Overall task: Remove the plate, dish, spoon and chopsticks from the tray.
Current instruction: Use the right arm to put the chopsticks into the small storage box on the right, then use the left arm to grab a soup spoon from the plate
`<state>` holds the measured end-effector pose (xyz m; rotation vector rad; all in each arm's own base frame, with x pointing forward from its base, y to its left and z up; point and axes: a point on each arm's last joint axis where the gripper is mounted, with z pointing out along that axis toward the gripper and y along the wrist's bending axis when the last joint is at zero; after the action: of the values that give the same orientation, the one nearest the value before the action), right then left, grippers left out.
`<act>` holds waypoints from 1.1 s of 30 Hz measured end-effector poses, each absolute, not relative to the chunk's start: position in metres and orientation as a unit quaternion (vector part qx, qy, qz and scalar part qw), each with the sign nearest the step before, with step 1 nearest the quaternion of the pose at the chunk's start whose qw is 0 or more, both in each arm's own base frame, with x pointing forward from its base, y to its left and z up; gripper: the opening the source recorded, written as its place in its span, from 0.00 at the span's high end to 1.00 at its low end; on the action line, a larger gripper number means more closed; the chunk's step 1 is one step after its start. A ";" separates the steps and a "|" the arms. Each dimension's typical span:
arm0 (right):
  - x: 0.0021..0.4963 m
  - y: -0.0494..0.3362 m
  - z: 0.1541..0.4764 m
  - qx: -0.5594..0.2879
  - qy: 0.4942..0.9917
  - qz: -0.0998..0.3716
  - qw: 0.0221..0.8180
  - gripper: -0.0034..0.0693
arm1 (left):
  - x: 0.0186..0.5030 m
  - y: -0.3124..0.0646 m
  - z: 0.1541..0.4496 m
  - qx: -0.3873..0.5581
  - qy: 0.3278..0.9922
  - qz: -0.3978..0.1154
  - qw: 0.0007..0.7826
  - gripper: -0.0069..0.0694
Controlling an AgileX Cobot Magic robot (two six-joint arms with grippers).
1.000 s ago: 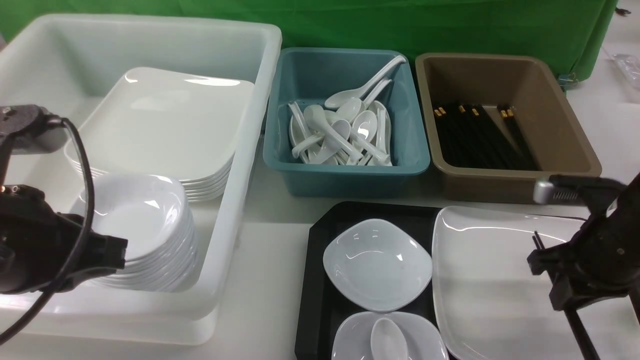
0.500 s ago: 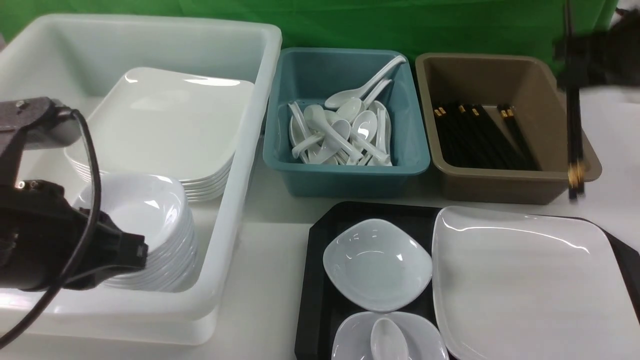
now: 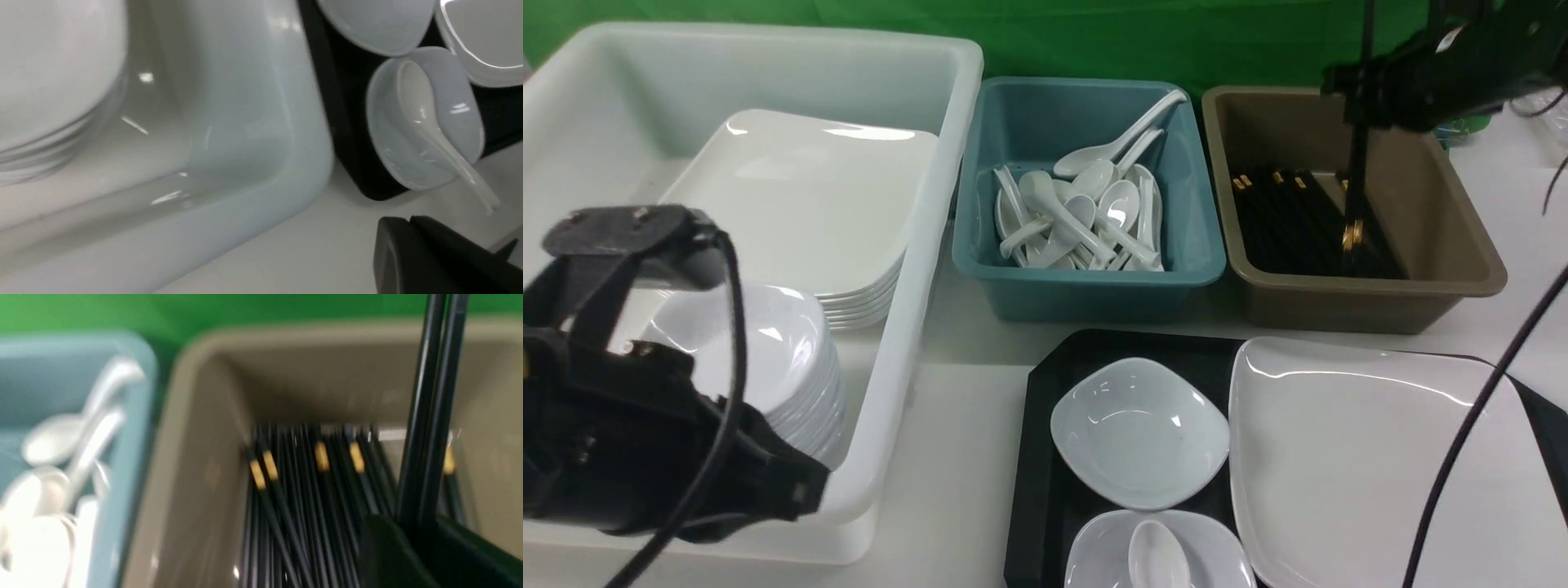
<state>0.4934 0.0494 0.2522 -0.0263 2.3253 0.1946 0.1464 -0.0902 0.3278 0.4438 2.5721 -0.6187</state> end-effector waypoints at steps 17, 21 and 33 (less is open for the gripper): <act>0.420 0.030 0.319 -0.078 0.969 0.031 0.232 0.89 | 0.160 -0.226 0.289 0.222 0.959 -0.154 0.081 0.91; 0.382 0.027 0.362 -0.088 0.972 0.028 0.216 0.92 | 0.173 -0.267 0.268 0.235 0.961 -0.136 0.056 0.88; 0.341 0.025 0.412 -0.097 0.958 0.024 0.268 0.91 | 0.189 -0.320 0.204 0.197 0.976 -0.092 -0.001 0.42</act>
<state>0.3406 0.0249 0.4118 -0.2626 2.5856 0.0657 0.1888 -0.3201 0.2038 0.6179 3.0692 -0.2895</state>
